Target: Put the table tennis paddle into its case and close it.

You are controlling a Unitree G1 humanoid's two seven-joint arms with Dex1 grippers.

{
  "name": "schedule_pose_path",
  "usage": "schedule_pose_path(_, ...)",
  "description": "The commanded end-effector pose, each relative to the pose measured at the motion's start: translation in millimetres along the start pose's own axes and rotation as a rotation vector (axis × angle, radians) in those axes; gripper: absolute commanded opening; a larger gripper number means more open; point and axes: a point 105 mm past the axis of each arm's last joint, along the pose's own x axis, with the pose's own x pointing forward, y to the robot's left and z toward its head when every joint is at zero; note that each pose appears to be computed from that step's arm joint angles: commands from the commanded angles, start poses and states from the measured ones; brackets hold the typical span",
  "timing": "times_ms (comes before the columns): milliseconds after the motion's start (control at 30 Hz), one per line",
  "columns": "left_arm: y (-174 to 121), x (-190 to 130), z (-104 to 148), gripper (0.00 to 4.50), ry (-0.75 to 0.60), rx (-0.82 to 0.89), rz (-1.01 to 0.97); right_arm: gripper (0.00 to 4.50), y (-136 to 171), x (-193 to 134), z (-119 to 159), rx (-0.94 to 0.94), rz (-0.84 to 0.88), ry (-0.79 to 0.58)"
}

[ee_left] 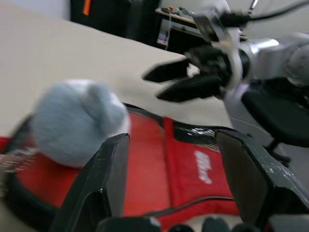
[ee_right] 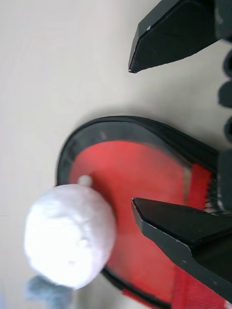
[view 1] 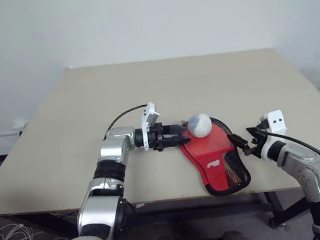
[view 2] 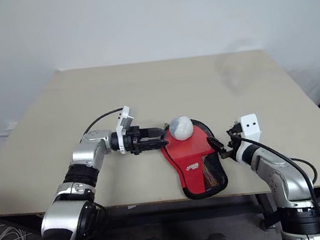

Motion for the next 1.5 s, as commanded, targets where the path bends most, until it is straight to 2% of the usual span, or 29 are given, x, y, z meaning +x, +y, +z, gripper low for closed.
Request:
schedule_pose_path(33,-12,18,5,3.04,-0.014,0.05,-0.029,4.5,2,4,26,-0.012,0.017,-0.082)
schedule_pose_path(100,-9,28,-1,3.04,-0.015,0.04,0.023,4.5,7,9,33,-0.015,0.036,-0.095)
schedule_pose_path(233,-4,38,-26,3.04,0.077,0.105,0.095,4.5,20,21,44,-0.017,0.082,-0.11)
schedule_pose_path(500,15,46,-58,3.04,0.173,0.145,0.252,4.5,58,41,52,-0.002,0.213,-0.099)
schedule_pose_path(633,14,44,-66,3.04,0.195,0.152,0.25,4.5,69,48,43,0.025,0.254,-0.053)
schedule_pose_path(767,16,43,-67,3.04,0.191,0.141,0.266,4.5,66,60,25,0.056,0.227,0.012)
schedule_pose_path(1000,15,45,-69,3.04,0.188,0.136,0.274,4.5,60,69,16,0.039,0.191,0.044)
schedule_pose_path(1133,15,42,-69,3.09,0.186,0.126,0.282,3.58,59,74,33,0.031,0.174,-0.04)
schedule_pose_path(1333,18,38,-70,3.09,0.189,0.122,0.303,1.43,68,74,54,0.024,0.196,-0.118)
schedule_pose_path(1467,20,37,-71,3.09,0.19,0.122,0.317,0.04,75,78,56,0.019,0.222,-0.11)
schedule_pose_path(1500,20,37,-71,3.09,0.19,0.123,0.322,0.04,76,79,54,0.019,0.224,-0.1)
